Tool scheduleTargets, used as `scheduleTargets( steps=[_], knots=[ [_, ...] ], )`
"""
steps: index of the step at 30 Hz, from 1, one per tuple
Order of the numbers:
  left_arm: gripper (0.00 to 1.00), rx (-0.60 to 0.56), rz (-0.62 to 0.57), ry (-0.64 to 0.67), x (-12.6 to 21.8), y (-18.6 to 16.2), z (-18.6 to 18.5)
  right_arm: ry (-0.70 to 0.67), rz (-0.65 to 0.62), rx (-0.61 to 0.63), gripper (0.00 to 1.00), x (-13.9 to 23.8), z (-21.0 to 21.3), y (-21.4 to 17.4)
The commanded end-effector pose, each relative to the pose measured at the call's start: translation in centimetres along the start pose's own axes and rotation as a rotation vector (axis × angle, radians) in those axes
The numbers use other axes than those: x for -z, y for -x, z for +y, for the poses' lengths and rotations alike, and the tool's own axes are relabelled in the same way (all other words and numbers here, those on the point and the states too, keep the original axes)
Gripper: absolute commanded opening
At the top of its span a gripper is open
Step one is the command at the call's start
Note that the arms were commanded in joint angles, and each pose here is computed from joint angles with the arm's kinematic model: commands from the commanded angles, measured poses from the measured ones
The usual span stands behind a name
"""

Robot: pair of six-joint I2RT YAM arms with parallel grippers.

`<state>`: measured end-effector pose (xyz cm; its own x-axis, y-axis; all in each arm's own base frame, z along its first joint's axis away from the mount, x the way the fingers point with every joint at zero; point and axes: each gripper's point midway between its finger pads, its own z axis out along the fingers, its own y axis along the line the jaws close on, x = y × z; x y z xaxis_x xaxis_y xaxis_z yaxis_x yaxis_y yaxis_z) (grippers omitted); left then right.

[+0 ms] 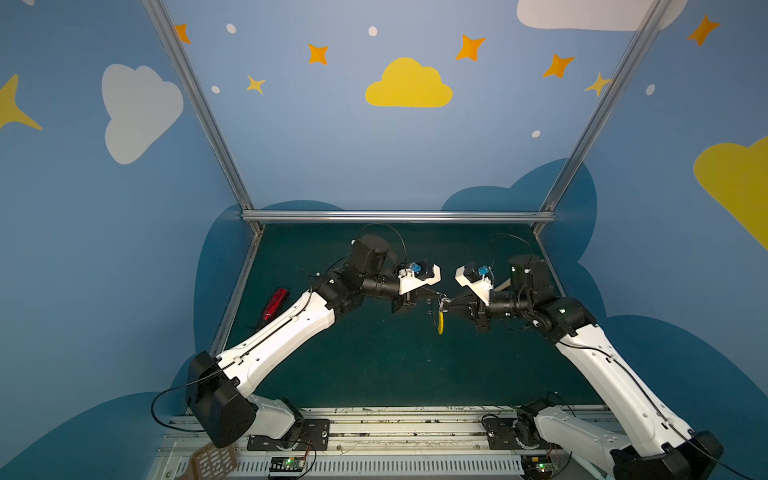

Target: Put the keys on the keyring

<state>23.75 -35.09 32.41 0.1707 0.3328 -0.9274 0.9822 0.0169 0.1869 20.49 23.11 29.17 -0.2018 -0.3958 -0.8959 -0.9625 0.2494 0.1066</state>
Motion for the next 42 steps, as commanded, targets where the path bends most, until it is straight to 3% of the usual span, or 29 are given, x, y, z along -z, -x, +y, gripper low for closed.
scheduleTargets(
  steps=[1,7,14,22,28,30,37,42],
  knots=[
    [0.03,-0.011,-0.006,-0.008,0.8,0.2,-0.5,-0.03,0.142,-0.011,0.0,0.4,-0.1,-2.3],
    [0.04,0.022,0.025,-0.006,0.4,-1.1,-0.3,-0.107,0.24,0.041,0.0,0.4,-1.2,-2.6],
    [0.03,0.06,0.085,0.009,-0.3,-3.5,0.0,-0.138,0.25,0.12,0.0,0.1,-1.6,-0.7],
    [0.03,0.147,0.156,0.04,-1.1,-7.6,0.5,-0.181,0.38,0.188,0.0,-3.1,-3.6,-2.3],
    [0.17,0.255,0.127,0.117,-0.3,-10.4,1.3,-0.139,0.342,0.176,0.0,-6.0,-3.8,-3.2],
    [0.32,0.294,0.119,0.156,0.4,-11.3,1.6,-0.096,0.351,0.171,0.0,-7.3,-3.4,-3.9],
    [0.41,0.369,0.127,0.426,5.2,-13.8,3.2,0.036,0.443,0.213,0.0,-11.6,-2.5,-5.5],
    [0.47,0.408,0.12,0.634,9.7,-14.5,4.7,0.145,0.519,0.188,0.0,-12.7,-1.0,-4.7]
  ],
)
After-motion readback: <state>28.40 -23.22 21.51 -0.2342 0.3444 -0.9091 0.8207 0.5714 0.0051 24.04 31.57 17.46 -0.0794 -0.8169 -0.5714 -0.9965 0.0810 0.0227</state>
